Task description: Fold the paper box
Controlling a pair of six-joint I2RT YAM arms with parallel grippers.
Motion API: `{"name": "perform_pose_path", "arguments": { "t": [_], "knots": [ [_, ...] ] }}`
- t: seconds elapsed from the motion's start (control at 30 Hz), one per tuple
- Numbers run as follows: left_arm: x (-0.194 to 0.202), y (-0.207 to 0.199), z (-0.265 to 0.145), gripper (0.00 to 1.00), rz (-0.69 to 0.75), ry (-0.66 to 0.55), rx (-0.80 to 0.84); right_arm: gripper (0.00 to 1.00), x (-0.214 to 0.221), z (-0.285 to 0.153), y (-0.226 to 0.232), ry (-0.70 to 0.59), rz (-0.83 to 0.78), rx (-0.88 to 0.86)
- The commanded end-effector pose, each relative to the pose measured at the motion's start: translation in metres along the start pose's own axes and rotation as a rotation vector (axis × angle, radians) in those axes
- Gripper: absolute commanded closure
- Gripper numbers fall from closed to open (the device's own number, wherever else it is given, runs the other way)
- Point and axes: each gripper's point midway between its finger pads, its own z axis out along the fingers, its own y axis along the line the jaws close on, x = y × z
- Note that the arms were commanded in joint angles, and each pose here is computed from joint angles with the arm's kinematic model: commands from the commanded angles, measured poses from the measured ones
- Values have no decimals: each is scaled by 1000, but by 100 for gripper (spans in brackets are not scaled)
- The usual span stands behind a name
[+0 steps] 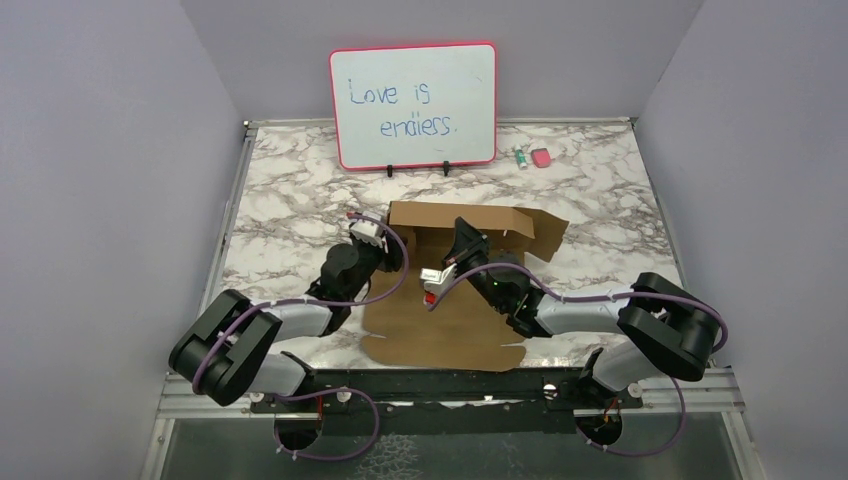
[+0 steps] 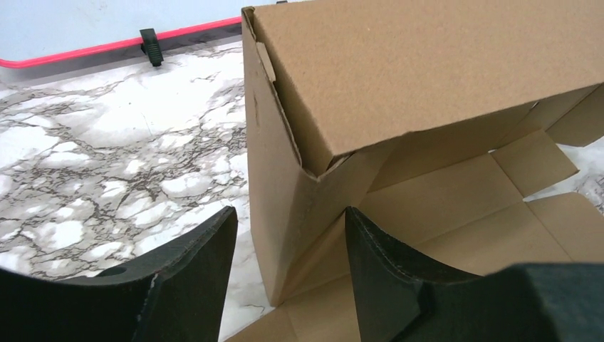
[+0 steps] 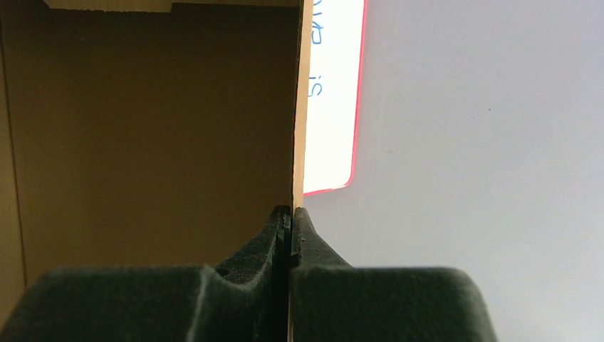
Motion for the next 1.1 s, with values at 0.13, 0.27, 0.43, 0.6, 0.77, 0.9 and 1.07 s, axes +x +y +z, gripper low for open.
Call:
{"name": "perform_pose_path", "arguments": {
  "t": [0.13, 0.27, 0.43, 0.6, 0.77, 0.9, 1.07],
  "knots": [
    [-22, -9, 16, 45, -71, -106, -59, 96, -23, -1, 22, -83, 16, -77],
    [-24, -7, 16, 46, -103, -132, -117, 96, -25, -1, 22, -87, 26, -78],
    [-25, 3, 13, 48, -148, -157, -230, 96, -25, 1, 20, -80, 35, -72],
    [-20, 12, 12, 50, -181, -165, -321, 96, -25, 3, 15, -76, 41, -60],
    [-23, 17, 14, 57, -227, -189, -381, 96, -27, 2, 10, -92, 62, -60],
    [-32, 16, 20, 63, -277, -223, -402, 96, -32, 2, 8, -113, 86, -76],
    [-34, 13, 27, 63, -279, -232, -435, 96, -35, 4, 7, -125, 105, -79]
  ]
}}
